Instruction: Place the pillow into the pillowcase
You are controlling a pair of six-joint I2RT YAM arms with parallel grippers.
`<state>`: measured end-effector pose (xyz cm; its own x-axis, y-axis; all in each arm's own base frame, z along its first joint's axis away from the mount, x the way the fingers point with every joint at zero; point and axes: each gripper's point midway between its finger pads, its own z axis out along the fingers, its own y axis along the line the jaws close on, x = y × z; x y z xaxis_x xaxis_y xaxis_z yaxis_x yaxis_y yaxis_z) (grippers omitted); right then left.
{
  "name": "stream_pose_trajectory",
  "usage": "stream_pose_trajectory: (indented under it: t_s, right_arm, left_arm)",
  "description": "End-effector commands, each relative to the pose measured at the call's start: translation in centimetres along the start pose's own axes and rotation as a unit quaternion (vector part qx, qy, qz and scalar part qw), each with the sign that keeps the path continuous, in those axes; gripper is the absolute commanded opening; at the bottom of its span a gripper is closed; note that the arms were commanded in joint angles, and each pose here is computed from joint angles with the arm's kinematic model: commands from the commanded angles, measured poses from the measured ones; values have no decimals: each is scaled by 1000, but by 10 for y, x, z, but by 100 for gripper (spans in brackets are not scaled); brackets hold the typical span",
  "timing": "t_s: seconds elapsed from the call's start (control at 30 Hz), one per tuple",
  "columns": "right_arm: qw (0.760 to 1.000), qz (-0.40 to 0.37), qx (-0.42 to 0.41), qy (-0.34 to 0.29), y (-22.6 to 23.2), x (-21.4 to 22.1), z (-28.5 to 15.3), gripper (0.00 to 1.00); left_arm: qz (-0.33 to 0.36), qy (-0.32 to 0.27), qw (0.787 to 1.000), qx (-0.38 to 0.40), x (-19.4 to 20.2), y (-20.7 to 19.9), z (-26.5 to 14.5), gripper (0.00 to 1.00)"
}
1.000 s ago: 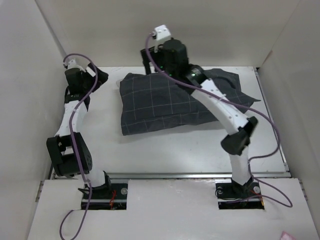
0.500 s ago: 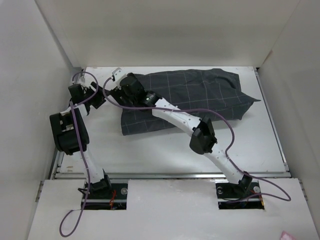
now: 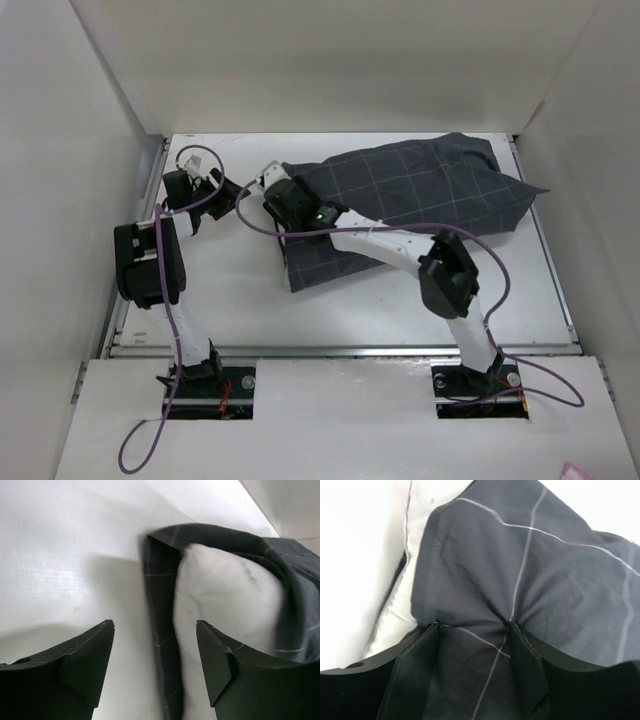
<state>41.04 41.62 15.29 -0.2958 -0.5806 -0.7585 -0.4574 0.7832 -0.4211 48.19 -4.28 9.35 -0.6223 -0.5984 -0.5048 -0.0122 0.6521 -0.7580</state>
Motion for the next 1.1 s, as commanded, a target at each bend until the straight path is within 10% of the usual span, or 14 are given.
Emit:
stream_pose_trajectory:
  t_s: [0.0, 0.27, 0.8, 1.07]
  right_arm:
    - [998, 56, 20, -2, -41, -8, -46, 64]
    - [996, 66, -37, -40, -57, -57, -91, 83]
    - [994, 30, 83, -58, -40, -81, -17, 92]
    - [972, 76, 209, -70, -86, -80, -35, 39]
  left_arm:
    - [33, -13, 999, 16, 4, -24, -24, 63]
    - [45, -20, 998, 49, 47, -51, -60, 63]
    - [63, 38, 991, 114, 81, -83, -23, 58]
    - [74, 47, 987, 135, 88, -101, -14, 55]
